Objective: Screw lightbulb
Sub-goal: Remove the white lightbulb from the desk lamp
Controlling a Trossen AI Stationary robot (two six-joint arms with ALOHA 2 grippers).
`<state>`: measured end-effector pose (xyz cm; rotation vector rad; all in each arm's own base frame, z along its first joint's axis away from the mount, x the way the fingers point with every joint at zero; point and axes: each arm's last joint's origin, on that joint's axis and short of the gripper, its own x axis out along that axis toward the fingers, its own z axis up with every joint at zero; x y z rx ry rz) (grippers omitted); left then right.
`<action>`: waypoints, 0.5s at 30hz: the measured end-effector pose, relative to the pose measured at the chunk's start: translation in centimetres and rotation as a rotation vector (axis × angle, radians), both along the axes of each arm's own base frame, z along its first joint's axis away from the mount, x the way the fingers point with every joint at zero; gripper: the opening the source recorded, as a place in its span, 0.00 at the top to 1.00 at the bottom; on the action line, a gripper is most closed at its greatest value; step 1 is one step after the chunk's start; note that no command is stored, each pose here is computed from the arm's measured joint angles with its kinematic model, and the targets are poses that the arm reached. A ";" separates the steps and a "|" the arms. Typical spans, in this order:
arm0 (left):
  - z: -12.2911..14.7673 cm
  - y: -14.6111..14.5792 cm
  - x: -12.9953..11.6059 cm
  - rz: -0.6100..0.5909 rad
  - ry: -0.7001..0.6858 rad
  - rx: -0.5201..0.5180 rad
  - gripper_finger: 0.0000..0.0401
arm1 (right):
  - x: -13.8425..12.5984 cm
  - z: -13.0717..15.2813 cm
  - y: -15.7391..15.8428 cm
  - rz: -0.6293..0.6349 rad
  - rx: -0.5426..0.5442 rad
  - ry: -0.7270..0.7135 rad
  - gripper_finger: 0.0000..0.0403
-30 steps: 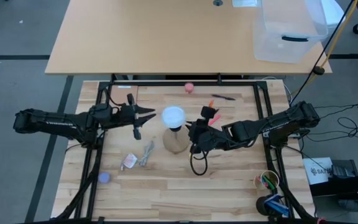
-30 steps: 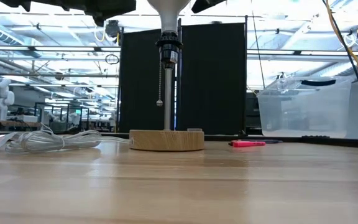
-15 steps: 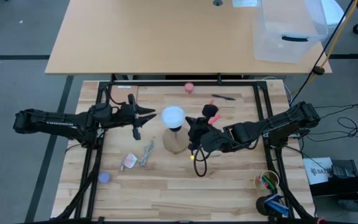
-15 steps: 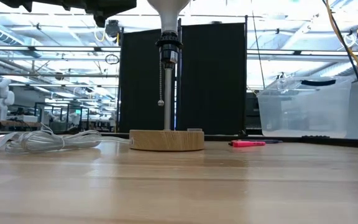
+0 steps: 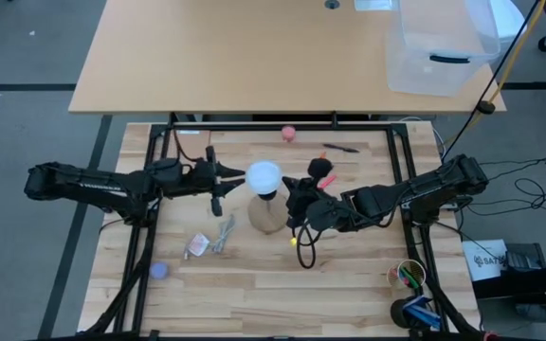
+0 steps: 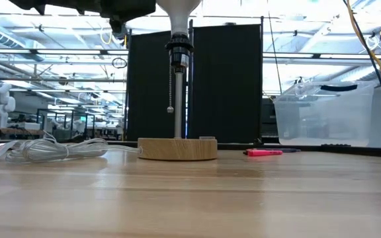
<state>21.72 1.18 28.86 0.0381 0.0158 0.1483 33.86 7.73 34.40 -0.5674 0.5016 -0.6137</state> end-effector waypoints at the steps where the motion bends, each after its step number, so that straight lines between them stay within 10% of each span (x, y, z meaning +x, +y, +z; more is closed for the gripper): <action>1: 0.1 0.0 0.2 0.001 0.004 0.000 0.78 | 0.0 0.0 0.0 -0.004 -0.003 0.003 1.00; 15: 0.3 -0.7 0.5 -0.040 0.019 -0.003 0.78 | 0.1 -0.1 -0.6 -0.008 -0.024 0.028 1.00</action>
